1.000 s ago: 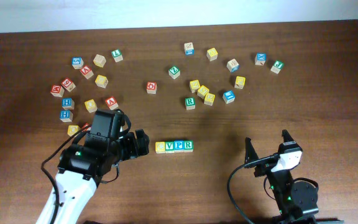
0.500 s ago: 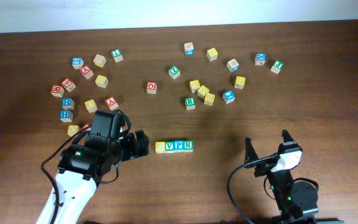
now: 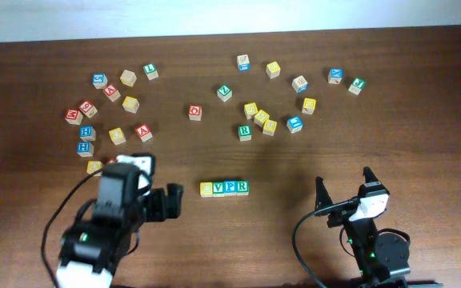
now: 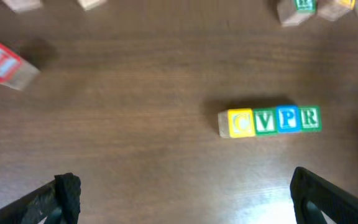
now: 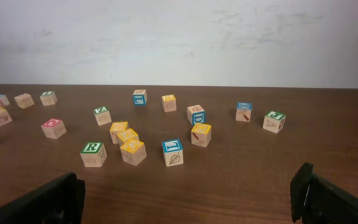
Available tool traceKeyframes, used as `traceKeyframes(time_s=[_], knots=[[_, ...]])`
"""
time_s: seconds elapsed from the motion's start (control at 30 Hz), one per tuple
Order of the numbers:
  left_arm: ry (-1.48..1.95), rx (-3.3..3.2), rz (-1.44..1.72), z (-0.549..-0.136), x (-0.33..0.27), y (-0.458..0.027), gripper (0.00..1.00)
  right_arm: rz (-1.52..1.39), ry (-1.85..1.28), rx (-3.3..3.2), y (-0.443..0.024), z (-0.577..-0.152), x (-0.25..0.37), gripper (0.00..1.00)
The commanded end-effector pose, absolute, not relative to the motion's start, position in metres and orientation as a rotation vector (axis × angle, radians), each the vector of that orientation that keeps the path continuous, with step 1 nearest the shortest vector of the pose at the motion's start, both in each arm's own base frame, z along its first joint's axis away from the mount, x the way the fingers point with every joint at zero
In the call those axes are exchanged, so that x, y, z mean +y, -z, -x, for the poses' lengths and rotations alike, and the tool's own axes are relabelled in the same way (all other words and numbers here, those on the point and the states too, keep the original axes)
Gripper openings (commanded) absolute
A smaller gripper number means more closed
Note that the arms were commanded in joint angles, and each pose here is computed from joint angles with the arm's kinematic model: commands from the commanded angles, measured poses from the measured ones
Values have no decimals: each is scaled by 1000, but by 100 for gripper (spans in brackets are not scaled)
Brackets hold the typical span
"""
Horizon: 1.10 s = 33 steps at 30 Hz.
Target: Spell out CVPR
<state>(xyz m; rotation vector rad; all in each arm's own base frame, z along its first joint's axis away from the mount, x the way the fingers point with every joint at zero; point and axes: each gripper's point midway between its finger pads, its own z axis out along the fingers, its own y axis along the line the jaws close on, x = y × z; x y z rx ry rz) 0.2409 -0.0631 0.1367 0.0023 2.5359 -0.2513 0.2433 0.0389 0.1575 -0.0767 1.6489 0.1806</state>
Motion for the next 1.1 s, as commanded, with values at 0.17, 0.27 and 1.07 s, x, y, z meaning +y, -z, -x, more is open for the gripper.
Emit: traceKeyframes(time_s=[0.17,0.27,1.07], knots=[[202,2259,163,-212,-15,-145,99,71,-164,1649,-156,-243,36,98],[174,2256,115,-210,-15,-142,99,71,-164,1649,-156,-243,36,98],[76,1625,-61,-243,-15,-171,99,71,-164,1649,-156,-243,36,98]])
